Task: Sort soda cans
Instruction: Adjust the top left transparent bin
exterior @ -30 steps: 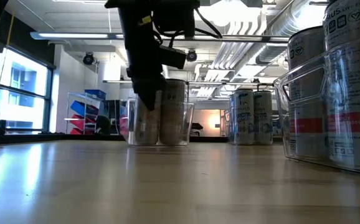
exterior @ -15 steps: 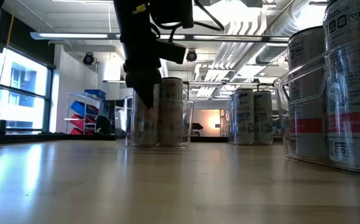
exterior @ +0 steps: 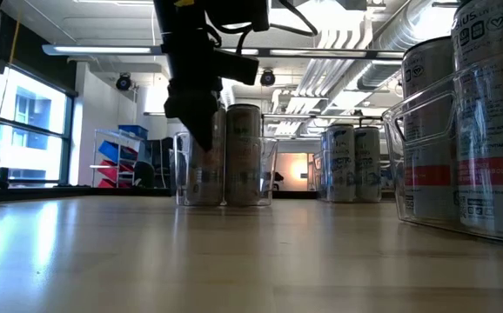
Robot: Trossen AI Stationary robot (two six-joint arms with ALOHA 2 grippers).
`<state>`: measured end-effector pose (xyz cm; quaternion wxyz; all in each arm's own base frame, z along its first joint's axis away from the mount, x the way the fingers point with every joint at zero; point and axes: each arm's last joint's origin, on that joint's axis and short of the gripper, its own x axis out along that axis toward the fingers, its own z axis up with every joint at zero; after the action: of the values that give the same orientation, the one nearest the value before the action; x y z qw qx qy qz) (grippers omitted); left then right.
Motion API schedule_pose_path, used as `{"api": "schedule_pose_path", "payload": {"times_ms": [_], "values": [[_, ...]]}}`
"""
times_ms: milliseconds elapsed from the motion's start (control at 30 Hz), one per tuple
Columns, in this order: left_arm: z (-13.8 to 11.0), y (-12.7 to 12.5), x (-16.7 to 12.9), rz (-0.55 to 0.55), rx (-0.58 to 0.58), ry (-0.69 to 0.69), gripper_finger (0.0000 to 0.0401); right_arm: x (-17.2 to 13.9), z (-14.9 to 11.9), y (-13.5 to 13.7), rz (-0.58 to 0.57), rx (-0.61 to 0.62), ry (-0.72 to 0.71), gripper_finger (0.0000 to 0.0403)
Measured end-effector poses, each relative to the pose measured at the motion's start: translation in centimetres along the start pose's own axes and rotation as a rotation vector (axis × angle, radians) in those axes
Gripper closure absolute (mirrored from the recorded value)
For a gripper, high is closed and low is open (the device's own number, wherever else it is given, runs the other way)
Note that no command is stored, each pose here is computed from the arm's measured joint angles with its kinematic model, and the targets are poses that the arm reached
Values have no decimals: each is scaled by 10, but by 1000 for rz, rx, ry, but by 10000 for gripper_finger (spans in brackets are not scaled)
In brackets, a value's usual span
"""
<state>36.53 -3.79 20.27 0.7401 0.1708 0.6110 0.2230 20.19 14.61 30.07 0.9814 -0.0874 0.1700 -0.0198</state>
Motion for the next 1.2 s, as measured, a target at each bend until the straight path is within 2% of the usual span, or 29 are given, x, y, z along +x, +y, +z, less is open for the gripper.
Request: {"api": "schedule_pose_path", "payload": {"times_ms": [233, 400, 533, 700, 900, 1067, 1200], "values": [[-1, 0, 0, -12, 3, 15, 263, 0, 0, 0, 0, 0, 0, 87], [-2, 0, -4, -14, -16, 7, 230, 0, 0, 0, 0, 0, 0, 87], [-4, 5, -19, -13, -45, -38, 223, 1, 0, -1, 8, 10, 3, 87], [-10, 16, -48, 11, -129, -133, 225, 13, 1, -9, 91, 32, 20, 87], [-21, 25, -85, 3, -298, -253, 226, 44, 4, -23, 125, -2, -14, 87], [-36, 10, -109, 39, -435, -333, 226, 69, 1, -40, 98, -18, -14, 94], [-61, -13, -117, 111, -579, -417, 227, 94, -4, -55, 106, -23, -24, 126]]}}
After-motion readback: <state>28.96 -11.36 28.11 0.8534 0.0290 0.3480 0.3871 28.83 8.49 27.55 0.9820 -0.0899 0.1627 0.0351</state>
